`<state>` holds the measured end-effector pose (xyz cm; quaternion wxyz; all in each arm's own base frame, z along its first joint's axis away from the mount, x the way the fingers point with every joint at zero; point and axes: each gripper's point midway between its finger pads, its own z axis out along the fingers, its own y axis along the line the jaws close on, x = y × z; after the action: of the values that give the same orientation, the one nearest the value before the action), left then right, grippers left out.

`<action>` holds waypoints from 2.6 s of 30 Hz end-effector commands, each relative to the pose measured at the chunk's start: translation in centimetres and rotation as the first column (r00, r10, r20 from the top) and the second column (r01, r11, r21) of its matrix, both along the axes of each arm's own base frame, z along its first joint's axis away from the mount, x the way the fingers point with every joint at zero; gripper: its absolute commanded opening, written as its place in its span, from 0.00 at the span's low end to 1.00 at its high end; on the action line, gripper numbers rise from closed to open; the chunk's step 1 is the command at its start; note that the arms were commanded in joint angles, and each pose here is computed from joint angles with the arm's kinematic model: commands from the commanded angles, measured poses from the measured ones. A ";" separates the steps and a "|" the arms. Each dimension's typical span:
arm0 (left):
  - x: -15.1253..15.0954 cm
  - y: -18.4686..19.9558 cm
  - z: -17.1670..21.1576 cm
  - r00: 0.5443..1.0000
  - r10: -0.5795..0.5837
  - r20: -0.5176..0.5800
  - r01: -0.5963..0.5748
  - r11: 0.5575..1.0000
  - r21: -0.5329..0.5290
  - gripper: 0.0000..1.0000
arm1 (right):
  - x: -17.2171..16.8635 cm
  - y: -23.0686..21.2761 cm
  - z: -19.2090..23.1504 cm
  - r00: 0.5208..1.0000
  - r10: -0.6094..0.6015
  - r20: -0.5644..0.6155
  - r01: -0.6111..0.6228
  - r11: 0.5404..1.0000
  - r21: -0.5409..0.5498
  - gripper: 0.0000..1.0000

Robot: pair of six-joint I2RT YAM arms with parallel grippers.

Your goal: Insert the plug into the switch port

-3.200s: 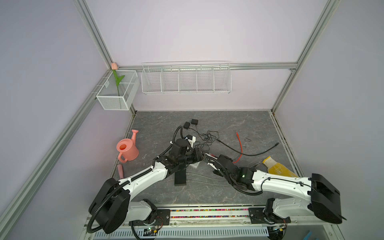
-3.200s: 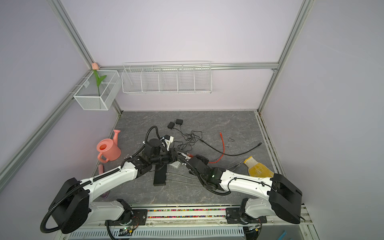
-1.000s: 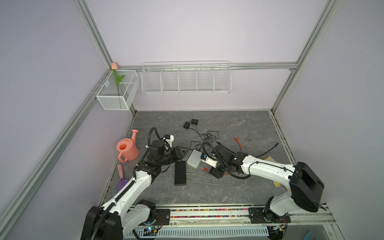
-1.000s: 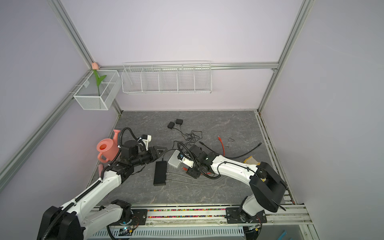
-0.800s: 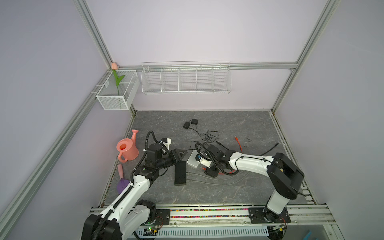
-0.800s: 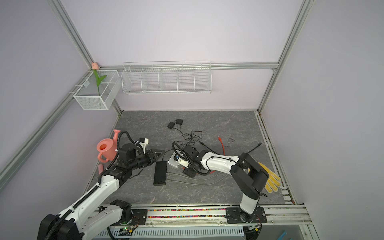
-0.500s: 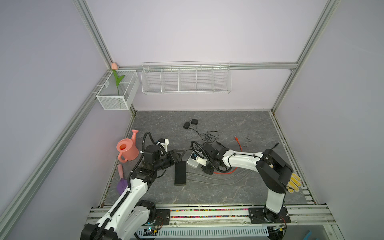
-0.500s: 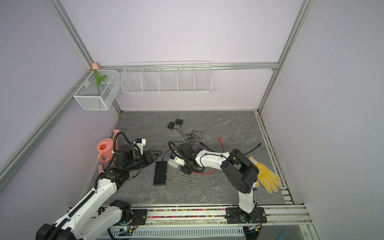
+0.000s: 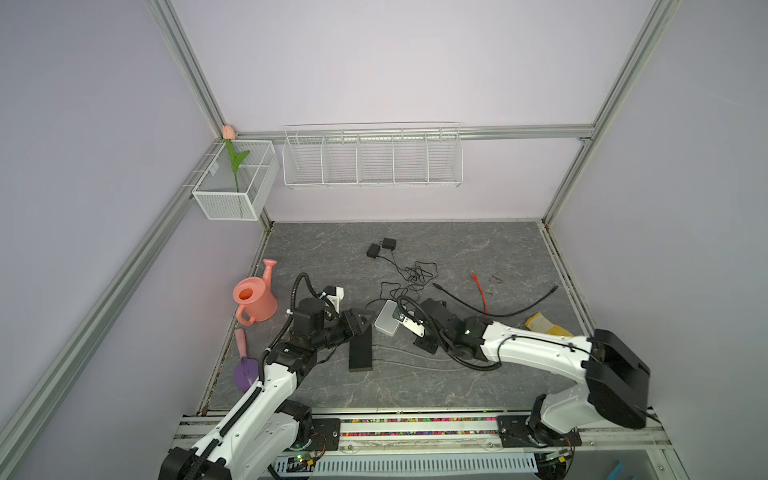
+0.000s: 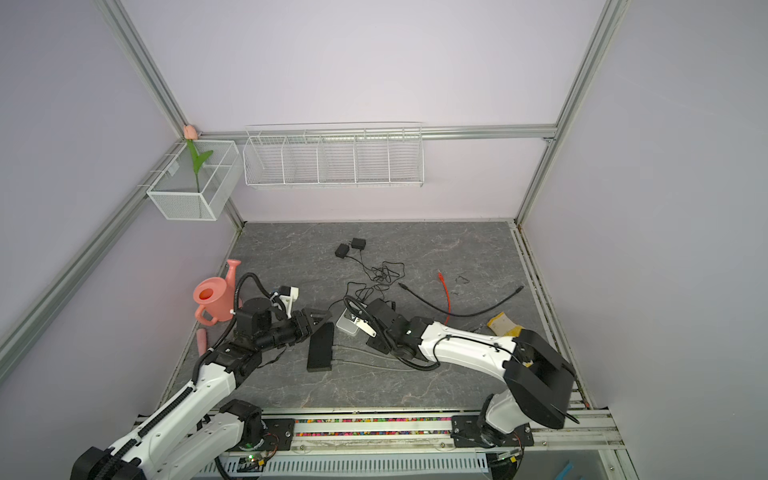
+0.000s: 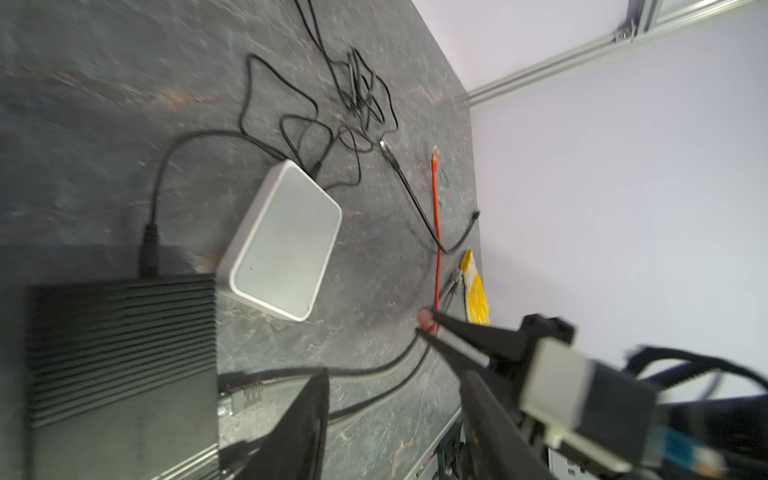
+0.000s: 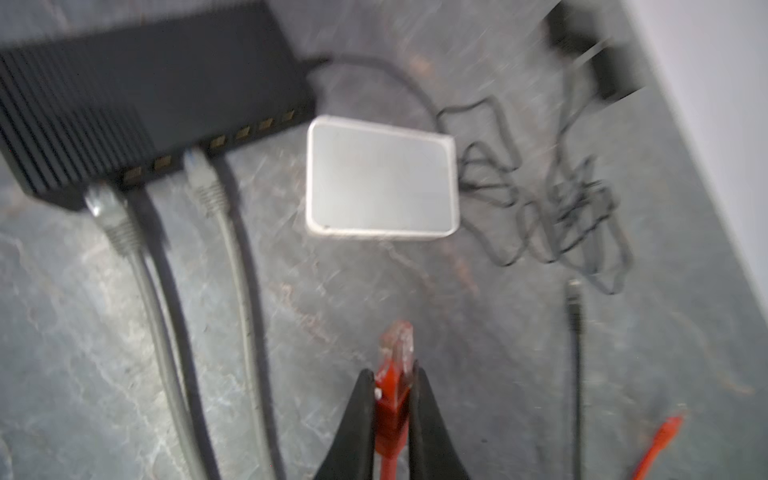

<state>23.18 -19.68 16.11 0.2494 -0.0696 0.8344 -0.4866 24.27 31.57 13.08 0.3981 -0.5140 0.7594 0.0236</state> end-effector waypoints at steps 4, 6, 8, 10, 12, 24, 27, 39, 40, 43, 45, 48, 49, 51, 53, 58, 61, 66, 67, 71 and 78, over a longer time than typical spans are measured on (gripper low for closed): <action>0.3 -1.9 2.6 0.999 -0.002 0.033 0.007 0.989 -0.146 0.51 | 0.0 -0.8 4.7 0.966 -0.062 0.249 0.039 0.995 0.097 0.07; 0.4 -2.3 3.4 0.999 -0.001 0.043 0.009 0.981 -0.196 0.51 | -0.4 -0.9 5.0 0.958 -0.061 0.279 0.034 0.994 0.100 0.07; 0.4 -3.3 4.4 0.999 -0.015 0.048 0.026 0.971 -0.238 0.51 | -0.8 -0.8 5.1 0.956 -0.051 0.289 0.024 0.995 0.096 0.07; 0.2 -4.6 5.2 0.997 -0.045 0.062 0.059 0.968 -0.244 0.52 | -1.4 -0.7 5.2 0.954 -0.036 0.296 0.008 0.995 0.095 0.07; 0.1 -5.8 5.5 0.995 -0.076 0.069 0.090 0.967 -0.237 0.52 | -1.8 -0.5 5.3 0.952 -0.028 0.304 -0.002 0.995 0.100 0.07; 0.3 -8.5 4.7 0.989 -0.149 0.016 0.148 0.955 -0.258 0.47 | -2.6 0.9 4.9 0.930 0.010 0.368 -0.033 0.998 0.056 0.07; 0.3 -8.5 4.7 0.989 -0.151 0.010 0.148 0.957 -0.251 0.44 | -2.6 1.2 4.9 0.927 0.017 0.374 -0.037 0.998 0.047 0.07; 0.0 -8.6 4.2 0.987 -0.161 -0.011 0.153 0.959 -0.238 0.35 | -2.7 2.4 5.2 0.911 0.033 0.412 -0.045 0.999 0.020 0.07; -0.1 -8.7 4.1 0.986 -0.163 -0.014 0.156 0.959 -0.235 0.35 | -2.7 2.4 5.3 0.909 0.030 0.416 -0.043 0.999 0.020 0.07; -0.4 -8.7 3.6 0.985 -0.168 -0.024 0.159 0.963 -0.217 0.38 | -2.6 2.5 5.5 0.901 0.028 0.432 -0.039 0.999 0.018 0.07; -0.4 -8.5 3.3 0.986 -0.163 -0.031 0.154 0.967 -0.204 0.41 | -2.6 2.5 5.7 0.897 0.026 0.441 -0.036 0.999 0.015 0.07; -0.5 -8.4 3.4 0.987 -0.157 -0.029 0.148 0.968 -0.202 0.42 | -2.5 2.6 5.8 0.894 0.028 0.448 -0.037 0.999 0.012 0.07; -0.5 -8.4 3.5 0.987 -0.159 -0.027 0.150 0.968 -0.203 0.42 | -2.6 2.7 5.7 0.893 0.032 0.448 -0.040 0.999 0.008 0.07; -0.5 -8.6 3.5 0.986 -0.163 -0.030 0.154 0.967 -0.202 0.38 | -2.6 2.8 5.6 0.891 0.031 0.452 -0.037 0.999 0.003 0.07; -0.7 -8.9 3.3 0.985 -0.172 -0.034 0.162 0.966 -0.199 0.34 | -2.6 3.0 5.6 0.886 0.032 0.462 -0.037 0.999 0.001 0.07; -1.0 -9.3 2.8 0.983 -0.177 -0.043 0.166 0.967 -0.193 0.18 | -2.8 3.4 5.5 0.877 0.038 0.479 -0.034 0.999 -0.017 0.07; -1.0 -9.1 2.6 0.985 -0.170 -0.042 0.159 0.969 -0.190 0.06 | -2.9 3.6 5.5 0.872 0.042 0.487 -0.035 0.999 -0.022 0.07; -1.1 -9.1 2.3 0.984 -0.171 -0.049 0.160 0.971 -0.180 0.00 | -3.2 3.8 5.5 0.865 0.049 0.500 -0.037 0.999 -0.034 0.07; -1.1 -9.1 2.3 0.984 -0.173 -0.048 0.162 0.970 -0.183 0.00 | -3.2 3.8 5.6 0.863 0.048 0.503 -0.034 0.999 -0.037 0.07; -1.2 -9.0 2.5 0.984 -0.174 -0.045 0.163 0.969 -0.186 0.00 | -3.0 3.7 5.6 0.859 0.035 0.511 -0.016 0.999 -0.041 0.12; -1.2 -8.6 3.0 0.985 -0.172 0.005 0.170 0.974 -0.148 0.00 | -3.6 1.8 6.1 0.965 0.026 0.262 -0.050 0.995 0.086 0.70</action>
<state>22.22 -28.01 17.52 0.1788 -0.0465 0.8074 -0.5604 20.76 34.16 16.82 0.5361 -0.5397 0.6420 -0.0957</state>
